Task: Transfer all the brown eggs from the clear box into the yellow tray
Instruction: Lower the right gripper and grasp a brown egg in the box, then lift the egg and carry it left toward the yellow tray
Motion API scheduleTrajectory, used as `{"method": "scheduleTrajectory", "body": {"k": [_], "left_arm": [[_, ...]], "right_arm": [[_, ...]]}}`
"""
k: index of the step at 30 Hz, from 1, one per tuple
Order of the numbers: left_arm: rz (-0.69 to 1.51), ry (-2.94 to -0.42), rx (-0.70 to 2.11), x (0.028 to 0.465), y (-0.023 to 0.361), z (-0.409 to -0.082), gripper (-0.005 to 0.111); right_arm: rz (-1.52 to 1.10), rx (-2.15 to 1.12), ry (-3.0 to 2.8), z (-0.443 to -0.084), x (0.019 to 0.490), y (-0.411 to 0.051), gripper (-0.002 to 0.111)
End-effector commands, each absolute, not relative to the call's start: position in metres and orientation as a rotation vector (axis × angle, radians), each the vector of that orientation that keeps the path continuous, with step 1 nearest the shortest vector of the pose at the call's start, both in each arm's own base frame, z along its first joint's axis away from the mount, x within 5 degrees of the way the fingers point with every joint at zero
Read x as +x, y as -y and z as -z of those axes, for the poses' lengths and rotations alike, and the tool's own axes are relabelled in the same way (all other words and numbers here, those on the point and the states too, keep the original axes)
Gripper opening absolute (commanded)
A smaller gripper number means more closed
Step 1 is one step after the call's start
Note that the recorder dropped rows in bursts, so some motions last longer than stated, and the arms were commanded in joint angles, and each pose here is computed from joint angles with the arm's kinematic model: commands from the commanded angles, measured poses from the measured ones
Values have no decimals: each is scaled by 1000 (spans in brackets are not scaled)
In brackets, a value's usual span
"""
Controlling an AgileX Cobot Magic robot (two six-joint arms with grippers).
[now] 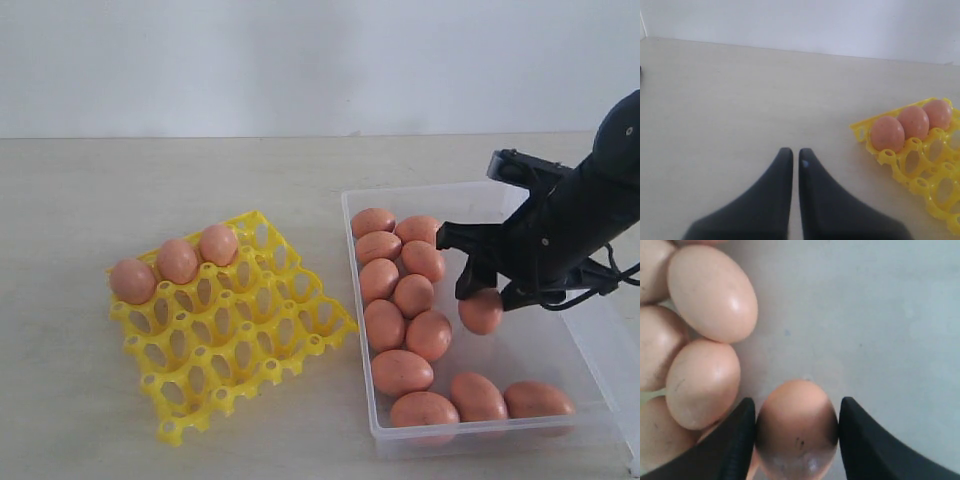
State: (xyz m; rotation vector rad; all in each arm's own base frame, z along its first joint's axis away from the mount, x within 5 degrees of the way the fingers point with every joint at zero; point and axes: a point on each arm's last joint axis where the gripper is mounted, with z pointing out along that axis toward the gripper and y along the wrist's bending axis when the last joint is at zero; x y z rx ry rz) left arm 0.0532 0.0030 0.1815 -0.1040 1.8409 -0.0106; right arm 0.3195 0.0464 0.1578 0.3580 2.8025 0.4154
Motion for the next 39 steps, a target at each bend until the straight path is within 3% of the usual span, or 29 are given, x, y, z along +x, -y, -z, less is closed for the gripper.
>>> {"method": "scheduleTrajectory", "body": {"k": [1,14,20,25,39], "left_arm": [[7,-1836,-104,53,-3,-181,4],[7,-1836,-104,53,-3,-181,4],[7,-1836,-104,53,-3,-181,4],[7,-1836,-104,53,-3,-181,4],[7,-1836,-104,53,-3,-181,4]], "right_arm": [[-388,279,-2727,-172,321,-44,0],[-333,183,-2629,-178,327,-41,0],[-290,219,-2395,-201,328,-40,0],[-265,151,-2173,-224,313,-57,0],[-337,-232,-1880,-245,297,-136,0]]}}
